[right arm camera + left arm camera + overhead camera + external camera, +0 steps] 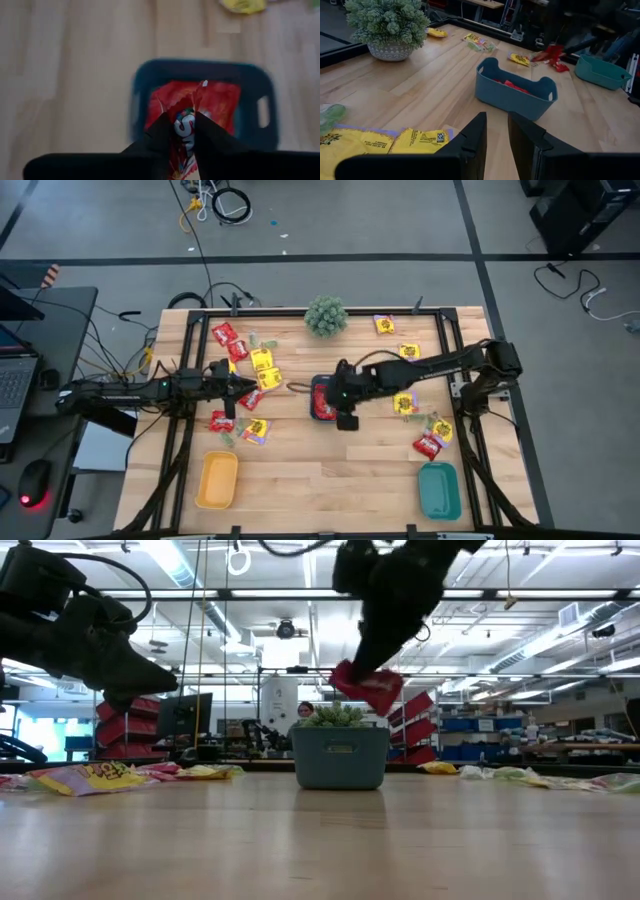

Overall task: Sort candy
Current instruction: Put the red candy pack into the blue bin

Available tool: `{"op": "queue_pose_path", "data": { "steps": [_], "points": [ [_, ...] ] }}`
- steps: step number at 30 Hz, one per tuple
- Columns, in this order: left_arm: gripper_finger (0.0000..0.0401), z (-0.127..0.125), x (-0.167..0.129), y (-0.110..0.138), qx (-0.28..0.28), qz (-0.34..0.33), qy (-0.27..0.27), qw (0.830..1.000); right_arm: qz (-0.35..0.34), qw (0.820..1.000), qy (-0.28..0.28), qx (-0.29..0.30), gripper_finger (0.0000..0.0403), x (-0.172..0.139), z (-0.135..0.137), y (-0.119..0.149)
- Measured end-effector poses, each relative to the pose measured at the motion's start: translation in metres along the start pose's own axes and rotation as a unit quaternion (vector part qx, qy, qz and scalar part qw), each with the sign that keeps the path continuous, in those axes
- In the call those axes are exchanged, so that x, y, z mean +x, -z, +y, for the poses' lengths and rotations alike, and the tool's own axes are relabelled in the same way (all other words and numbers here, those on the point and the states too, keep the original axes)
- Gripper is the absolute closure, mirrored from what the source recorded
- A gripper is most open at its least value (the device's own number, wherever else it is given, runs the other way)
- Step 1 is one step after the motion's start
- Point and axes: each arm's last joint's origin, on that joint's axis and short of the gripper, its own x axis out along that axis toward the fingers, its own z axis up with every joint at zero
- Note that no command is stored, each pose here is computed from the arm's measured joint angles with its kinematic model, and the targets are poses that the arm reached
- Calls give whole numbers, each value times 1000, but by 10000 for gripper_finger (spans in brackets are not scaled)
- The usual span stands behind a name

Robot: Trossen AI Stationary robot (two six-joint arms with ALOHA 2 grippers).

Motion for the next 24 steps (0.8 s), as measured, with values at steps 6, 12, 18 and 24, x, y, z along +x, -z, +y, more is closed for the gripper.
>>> {"op": "queue_pose_path", "data": {
  "steps": [6, 12, 18, 24],
  "points": [
    [321, 0, 1, 1, 3, 3, -2, 1000, 27, 999, 22, 9, 345, 36, -29, 1],
    [321, 0, 1, 1, 3, 5, -3, 1000, 46, 998, 34, 26, 328, 63, -46, 7],
    [321, 0, 1, 1, 4, 7, -4, 1000, 51, 998, 36, 25, 273, 69, -49, 9],
    [321, 0, 1, 1, 4, 7, -4, 1000, 37, 998, 36, 29, 208, 59, -49, 5]
  ]
}}
